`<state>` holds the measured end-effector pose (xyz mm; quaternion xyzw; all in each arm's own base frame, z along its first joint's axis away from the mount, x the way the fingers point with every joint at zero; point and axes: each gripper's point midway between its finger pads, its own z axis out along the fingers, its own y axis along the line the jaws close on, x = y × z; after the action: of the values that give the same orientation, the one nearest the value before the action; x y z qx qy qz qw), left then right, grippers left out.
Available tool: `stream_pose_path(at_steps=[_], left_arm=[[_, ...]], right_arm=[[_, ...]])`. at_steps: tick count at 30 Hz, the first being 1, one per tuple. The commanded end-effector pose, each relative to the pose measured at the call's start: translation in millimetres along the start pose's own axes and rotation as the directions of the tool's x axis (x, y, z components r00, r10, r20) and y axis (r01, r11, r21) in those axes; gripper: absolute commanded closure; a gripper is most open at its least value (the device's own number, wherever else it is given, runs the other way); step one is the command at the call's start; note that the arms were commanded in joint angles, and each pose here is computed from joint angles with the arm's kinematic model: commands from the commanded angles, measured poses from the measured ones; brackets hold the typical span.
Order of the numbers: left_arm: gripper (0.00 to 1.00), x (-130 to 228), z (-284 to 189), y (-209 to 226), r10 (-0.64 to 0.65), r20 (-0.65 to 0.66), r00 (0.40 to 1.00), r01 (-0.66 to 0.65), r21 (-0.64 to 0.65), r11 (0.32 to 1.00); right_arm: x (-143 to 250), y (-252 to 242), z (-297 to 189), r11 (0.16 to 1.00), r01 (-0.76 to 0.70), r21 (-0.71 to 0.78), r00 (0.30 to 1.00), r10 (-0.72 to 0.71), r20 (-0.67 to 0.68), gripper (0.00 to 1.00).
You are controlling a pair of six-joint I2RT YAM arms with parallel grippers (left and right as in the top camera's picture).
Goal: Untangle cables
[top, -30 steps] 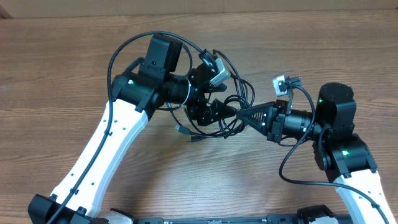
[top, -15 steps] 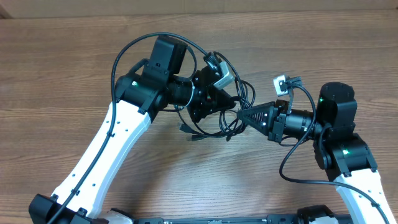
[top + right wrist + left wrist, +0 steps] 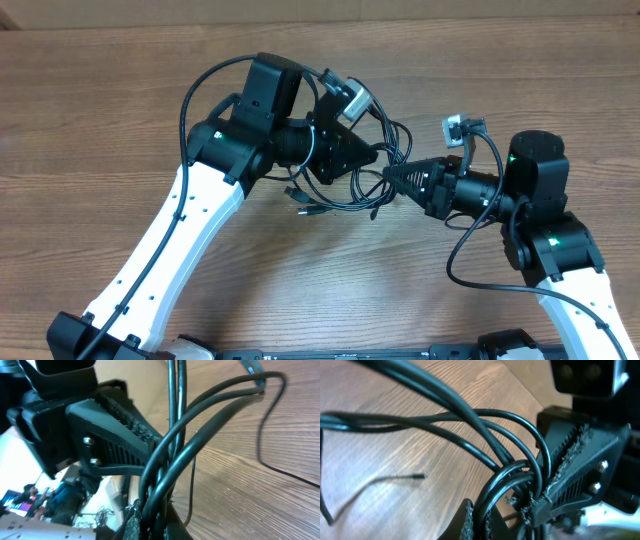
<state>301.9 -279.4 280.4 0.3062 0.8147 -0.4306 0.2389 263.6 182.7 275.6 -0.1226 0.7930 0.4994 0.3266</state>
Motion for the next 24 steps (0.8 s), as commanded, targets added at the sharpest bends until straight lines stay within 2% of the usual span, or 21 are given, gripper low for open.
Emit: stream_pose_path(at_steps=[1, 12, 15, 19, 24], left_arm=[[0.96, -21, -45, 87, -0.241, 0.192, 0.951, 0.293, -0.319, 0.902], [0.95, -15, -61, 109, -0.287, 0.224, 0.931, 0.355, -0.384, 0.853], [0.96, -15, -62, 111, -0.284, 0.227, 0.932, 0.354, -0.395, 0.847], [0.96, -14, -64, 114, -0.284, 0.229, 0.931, 0.356, -0.410, 0.840], [0.96, -14, -64, 114, -0.283, 0.229, 0.931, 0.356, -0.410, 0.840]], right_arm=[[-3, -1, -6, 0.999, 0.010, 0.047, 1.000, -0.011, 0.018, 0.96], [-2, -54, -17, 0.939, -0.070, 0.338, 0.996, 0.047, 0.075, 0.96], [2, -76, -26, 0.885, -0.103, 0.453, 0.993, 0.069, 0.092, 0.96], [8, -91, -35, 0.836, -0.125, 0.534, 0.991, 0.086, 0.097, 0.96], [14, -115, -54, 0.729, -0.148, 0.669, 0.989, 0.093, 0.118, 0.96]])
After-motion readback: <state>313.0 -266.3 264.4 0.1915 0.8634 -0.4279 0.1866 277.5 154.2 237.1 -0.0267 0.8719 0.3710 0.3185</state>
